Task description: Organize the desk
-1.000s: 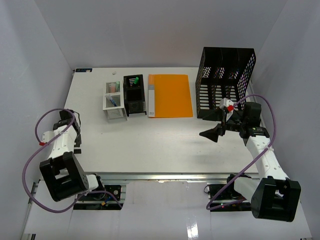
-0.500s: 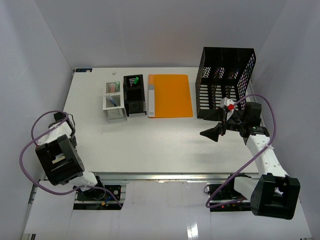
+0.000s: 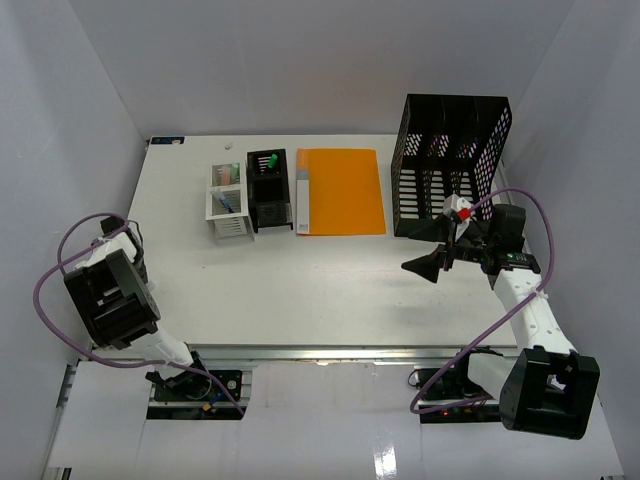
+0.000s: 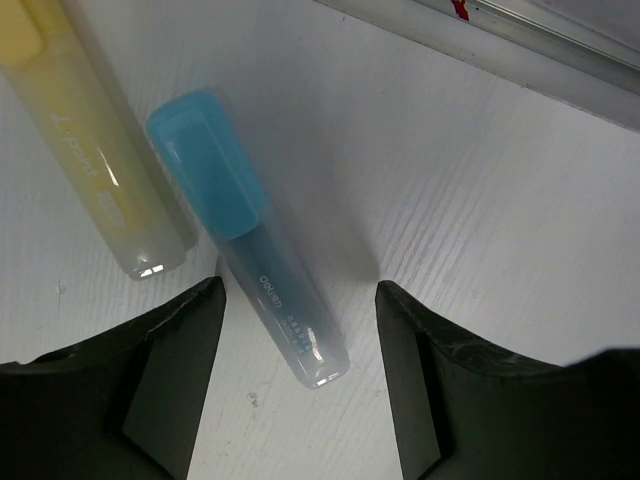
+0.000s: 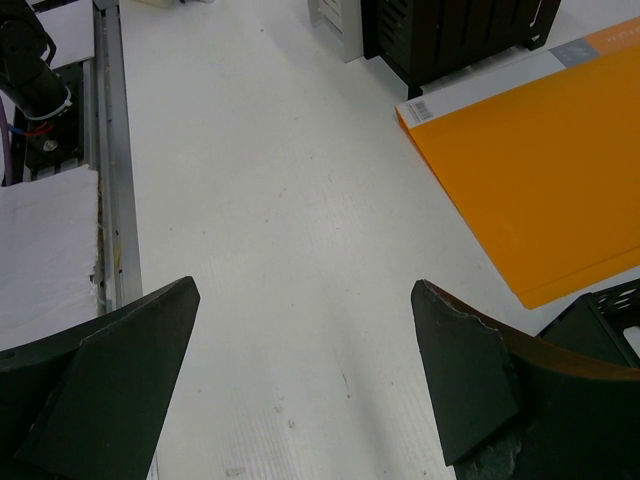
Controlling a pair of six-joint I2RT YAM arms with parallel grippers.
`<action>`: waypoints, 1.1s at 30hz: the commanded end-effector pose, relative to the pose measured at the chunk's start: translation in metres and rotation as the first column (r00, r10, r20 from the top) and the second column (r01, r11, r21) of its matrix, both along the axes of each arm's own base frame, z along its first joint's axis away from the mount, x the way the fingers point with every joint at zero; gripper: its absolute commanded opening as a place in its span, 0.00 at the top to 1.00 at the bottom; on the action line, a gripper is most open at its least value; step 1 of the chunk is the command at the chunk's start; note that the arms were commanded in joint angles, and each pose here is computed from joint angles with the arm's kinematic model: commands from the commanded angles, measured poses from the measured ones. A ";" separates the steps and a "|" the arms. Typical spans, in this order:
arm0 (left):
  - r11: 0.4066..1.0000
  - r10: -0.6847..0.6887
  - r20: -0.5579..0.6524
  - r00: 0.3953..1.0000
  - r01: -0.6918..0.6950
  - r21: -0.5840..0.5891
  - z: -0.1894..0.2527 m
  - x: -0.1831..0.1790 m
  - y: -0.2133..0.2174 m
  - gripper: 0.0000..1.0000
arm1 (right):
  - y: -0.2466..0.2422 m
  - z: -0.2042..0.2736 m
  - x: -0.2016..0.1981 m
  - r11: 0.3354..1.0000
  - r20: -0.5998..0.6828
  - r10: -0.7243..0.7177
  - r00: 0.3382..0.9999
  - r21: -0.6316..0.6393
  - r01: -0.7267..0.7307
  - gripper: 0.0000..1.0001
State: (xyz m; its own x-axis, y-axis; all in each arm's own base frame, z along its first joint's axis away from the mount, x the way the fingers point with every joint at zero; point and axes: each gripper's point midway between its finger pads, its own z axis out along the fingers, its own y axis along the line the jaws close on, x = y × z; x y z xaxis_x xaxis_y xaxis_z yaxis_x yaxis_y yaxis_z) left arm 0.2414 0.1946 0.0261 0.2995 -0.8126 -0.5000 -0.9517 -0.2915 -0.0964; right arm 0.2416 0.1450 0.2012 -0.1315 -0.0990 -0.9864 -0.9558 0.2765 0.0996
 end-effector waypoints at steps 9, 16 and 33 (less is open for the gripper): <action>0.999 -0.053 0.049 0.997 0.053 0.015 0.009 0.025 0.018 0.39 | -0.001 0.002 -0.002 1.000 0.002 0.016 1.000 0.021 -0.016 0.07; 0.992 -0.120 0.087 0.989 0.123 -0.025 -0.001 0.038 0.012 0.69 | -0.002 0.003 -0.002 1.000 0.000 0.013 1.000 0.025 -0.013 0.07; 0.644 -0.749 0.334 0.572 0.748 0.163 0.046 0.149 -0.083 1.00 | -0.004 0.006 -0.002 1.000 0.007 0.011 1.000 0.029 -0.011 0.07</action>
